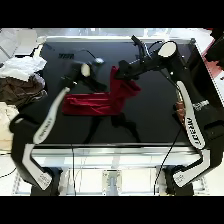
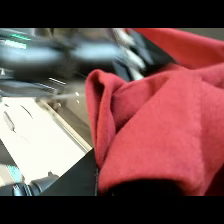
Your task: Fold the shirts.
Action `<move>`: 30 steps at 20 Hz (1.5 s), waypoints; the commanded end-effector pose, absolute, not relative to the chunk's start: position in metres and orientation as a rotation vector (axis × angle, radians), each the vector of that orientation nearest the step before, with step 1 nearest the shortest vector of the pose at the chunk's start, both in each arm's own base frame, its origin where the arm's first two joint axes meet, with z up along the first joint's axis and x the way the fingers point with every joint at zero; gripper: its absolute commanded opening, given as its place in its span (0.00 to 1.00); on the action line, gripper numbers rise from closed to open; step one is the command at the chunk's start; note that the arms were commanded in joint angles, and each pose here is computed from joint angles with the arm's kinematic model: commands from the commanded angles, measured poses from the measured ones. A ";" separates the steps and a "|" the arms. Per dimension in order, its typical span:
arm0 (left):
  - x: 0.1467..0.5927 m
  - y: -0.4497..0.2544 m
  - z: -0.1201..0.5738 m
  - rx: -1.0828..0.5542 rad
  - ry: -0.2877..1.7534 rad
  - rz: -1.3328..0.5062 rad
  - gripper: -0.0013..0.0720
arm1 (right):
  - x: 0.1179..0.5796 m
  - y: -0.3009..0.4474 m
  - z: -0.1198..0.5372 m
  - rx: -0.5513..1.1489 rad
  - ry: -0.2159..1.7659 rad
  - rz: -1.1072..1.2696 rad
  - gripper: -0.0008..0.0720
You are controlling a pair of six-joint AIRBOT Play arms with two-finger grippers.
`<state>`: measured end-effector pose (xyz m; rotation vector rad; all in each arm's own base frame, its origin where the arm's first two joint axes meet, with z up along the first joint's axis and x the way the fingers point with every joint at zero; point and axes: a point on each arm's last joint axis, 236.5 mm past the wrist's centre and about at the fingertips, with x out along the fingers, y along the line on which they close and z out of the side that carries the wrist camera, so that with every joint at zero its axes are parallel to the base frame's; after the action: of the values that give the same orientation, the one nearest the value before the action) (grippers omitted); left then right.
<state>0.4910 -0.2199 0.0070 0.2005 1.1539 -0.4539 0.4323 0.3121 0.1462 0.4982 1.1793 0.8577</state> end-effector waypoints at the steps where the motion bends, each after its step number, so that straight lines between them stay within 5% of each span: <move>1: 0.510 -0.123 0.096 0.152 1.006 -0.247 0.04 | 0.437 0.354 0.161 0.569 1.098 0.855 0.04; 8: 0.488 -0.023 0.215 0.025 0.779 -0.058 0.04 | 0.418 0.499 0.133 0.828 1.042 0.922 0.04; 9: 0.485 -0.023 0.221 0.026 0.768 -0.058 0.04 | 0.417 0.517 0.128 0.866 1.021 0.925 0.15; 10: 0.484 -0.023 0.223 0.026 0.763 -0.058 0.04 | 0.409 0.529 0.123 0.859 1.026 0.946 0.55; 11: 0.483 -0.023 0.224 0.025 0.765 -0.059 0.04 | 0.402 0.534 0.115 0.845 1.048 0.956 0.80; 16: 0.481 -0.032 0.221 0.000 0.778 -0.089 0.04 | 0.448 0.497 0.120 0.817 0.973 0.892 0.80; 22: 0.481 -0.032 0.221 0.000 0.778 -0.089 0.04 | 0.501 0.342 0.058 0.502 1.159 0.637 0.77; 26: 0.482 -0.032 0.219 0.000 0.781 -0.089 0.04 | 0.481 0.256 -0.018 0.423 1.429 0.474 0.77; 30: 0.485 -0.032 0.211 0.001 0.799 -0.088 0.04 | 0.453 0.269 -0.075 0.542 1.621 0.521 0.78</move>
<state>0.4835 -0.0326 0.2155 0.0003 0.7891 -0.0893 0.4774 0.2767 -0.0387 0.4988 1.4637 0.5162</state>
